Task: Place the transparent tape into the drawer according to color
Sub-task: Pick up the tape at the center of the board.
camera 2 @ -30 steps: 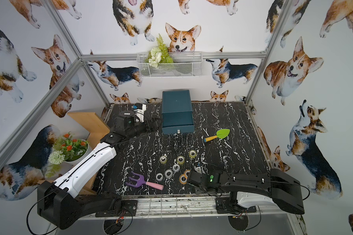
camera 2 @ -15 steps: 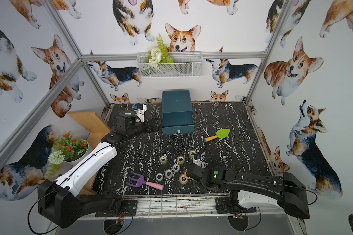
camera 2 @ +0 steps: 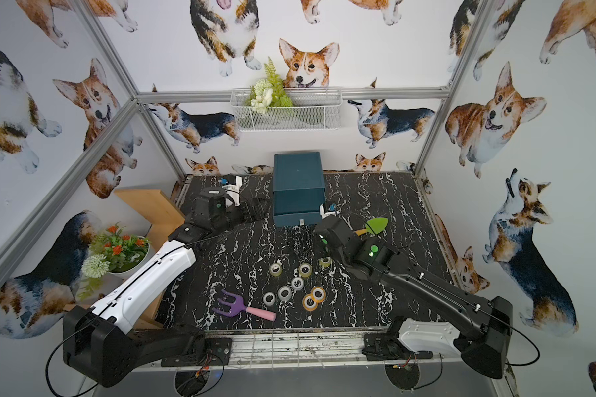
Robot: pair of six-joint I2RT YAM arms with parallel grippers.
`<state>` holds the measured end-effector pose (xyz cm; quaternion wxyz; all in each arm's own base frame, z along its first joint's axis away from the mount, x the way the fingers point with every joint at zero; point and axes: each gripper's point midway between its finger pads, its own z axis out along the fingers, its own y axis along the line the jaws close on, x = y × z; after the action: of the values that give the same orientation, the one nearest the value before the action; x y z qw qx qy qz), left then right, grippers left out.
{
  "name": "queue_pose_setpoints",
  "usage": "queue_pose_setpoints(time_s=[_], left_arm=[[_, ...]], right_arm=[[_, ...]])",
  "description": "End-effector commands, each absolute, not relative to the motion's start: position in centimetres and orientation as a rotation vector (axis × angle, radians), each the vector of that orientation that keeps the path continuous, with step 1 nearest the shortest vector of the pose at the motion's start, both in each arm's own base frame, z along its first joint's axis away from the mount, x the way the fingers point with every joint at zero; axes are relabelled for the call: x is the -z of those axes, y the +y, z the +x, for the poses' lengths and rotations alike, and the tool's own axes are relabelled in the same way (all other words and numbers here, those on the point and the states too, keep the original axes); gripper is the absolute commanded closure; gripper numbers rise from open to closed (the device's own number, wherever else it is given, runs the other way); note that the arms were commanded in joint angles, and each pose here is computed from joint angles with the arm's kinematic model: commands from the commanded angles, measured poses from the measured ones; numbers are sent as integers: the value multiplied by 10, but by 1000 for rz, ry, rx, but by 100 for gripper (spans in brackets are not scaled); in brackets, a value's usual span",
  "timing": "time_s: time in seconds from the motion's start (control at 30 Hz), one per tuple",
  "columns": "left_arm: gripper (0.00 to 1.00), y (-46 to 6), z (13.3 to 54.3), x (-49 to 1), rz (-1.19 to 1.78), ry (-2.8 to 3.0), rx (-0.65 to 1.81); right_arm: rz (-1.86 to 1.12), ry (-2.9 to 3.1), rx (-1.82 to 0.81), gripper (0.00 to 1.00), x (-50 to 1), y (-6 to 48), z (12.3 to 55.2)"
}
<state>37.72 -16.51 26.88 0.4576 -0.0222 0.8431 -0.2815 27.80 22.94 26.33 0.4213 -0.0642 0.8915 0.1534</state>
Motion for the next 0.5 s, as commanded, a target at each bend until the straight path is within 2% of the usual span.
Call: queue_pose_setpoints(time_s=[0.0,0.17,0.47], left_arm=[[1,-147,380,-270,-118,2070,643],[0,-141,380,-275,-126,2051,634],[1,-140,379,-280,-116,2039,640]], right_arm=[[-267,2084,-432,61,-306,263,313],[-305,2070,-477,61,-314,299,361],[-374,2147,-491,60,-284,334,393]])
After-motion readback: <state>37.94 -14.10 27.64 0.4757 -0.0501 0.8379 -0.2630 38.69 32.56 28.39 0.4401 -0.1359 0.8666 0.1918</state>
